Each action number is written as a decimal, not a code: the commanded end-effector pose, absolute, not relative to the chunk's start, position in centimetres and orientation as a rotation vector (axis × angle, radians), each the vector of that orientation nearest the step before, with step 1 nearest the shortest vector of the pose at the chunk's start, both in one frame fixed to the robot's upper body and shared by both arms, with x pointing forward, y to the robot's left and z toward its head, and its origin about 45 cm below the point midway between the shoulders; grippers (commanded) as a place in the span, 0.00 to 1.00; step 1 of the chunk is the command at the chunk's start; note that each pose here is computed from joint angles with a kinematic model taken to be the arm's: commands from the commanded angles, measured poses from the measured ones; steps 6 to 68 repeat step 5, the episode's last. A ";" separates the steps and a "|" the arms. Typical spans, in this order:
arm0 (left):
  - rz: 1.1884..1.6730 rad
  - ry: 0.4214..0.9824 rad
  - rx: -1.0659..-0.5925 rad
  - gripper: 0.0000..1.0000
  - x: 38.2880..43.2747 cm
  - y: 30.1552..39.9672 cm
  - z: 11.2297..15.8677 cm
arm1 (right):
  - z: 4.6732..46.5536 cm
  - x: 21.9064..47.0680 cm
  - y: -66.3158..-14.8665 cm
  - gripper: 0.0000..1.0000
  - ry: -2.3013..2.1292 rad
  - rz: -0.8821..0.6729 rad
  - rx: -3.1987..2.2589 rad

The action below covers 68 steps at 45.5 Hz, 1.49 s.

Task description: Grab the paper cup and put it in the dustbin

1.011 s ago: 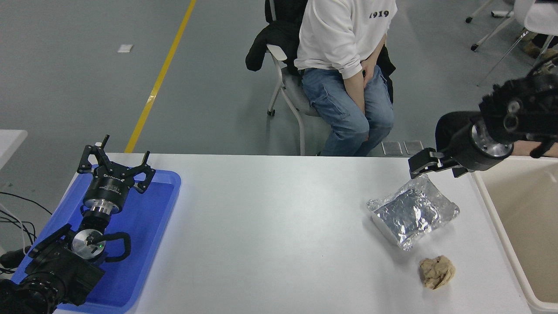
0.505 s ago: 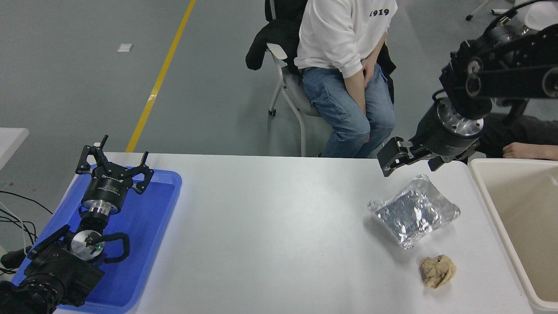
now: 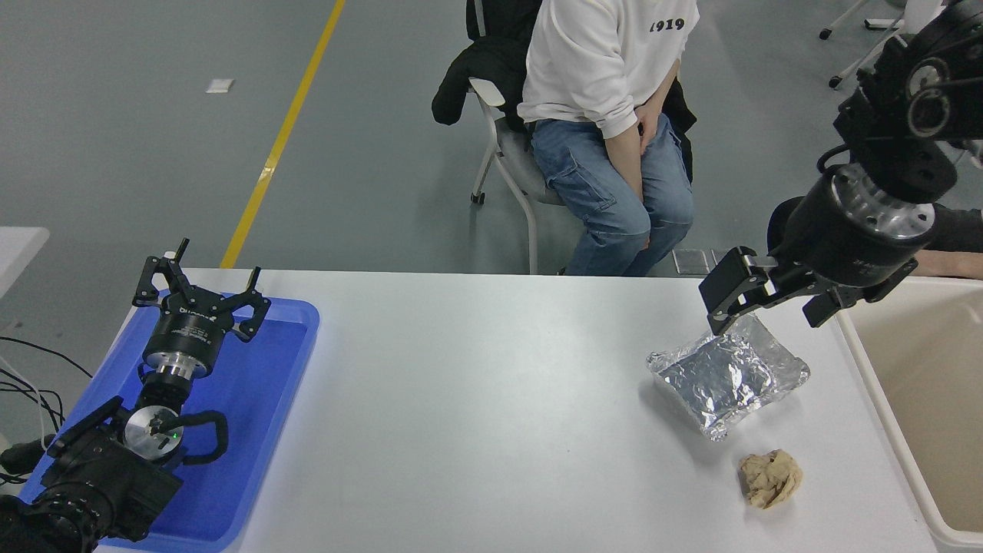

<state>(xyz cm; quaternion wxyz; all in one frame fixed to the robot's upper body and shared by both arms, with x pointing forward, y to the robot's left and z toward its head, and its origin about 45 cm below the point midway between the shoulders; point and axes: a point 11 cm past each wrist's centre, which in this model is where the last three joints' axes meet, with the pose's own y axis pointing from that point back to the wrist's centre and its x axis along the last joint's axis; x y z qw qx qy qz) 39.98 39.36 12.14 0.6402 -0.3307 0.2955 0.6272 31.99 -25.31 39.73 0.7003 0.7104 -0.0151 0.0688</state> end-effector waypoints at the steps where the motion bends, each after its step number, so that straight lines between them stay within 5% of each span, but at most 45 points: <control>1: 1.428 0.675 -0.754 1.00 40.01 39.30 12.16 | 40.3 31.5 -25.8 1.00 -0.051 0.142 1.588; 68: 1.428 0.674 -0.755 1.00 40.01 39.31 12.17 | 40.4 31.6 -25.7 1.00 -0.055 0.146 1.591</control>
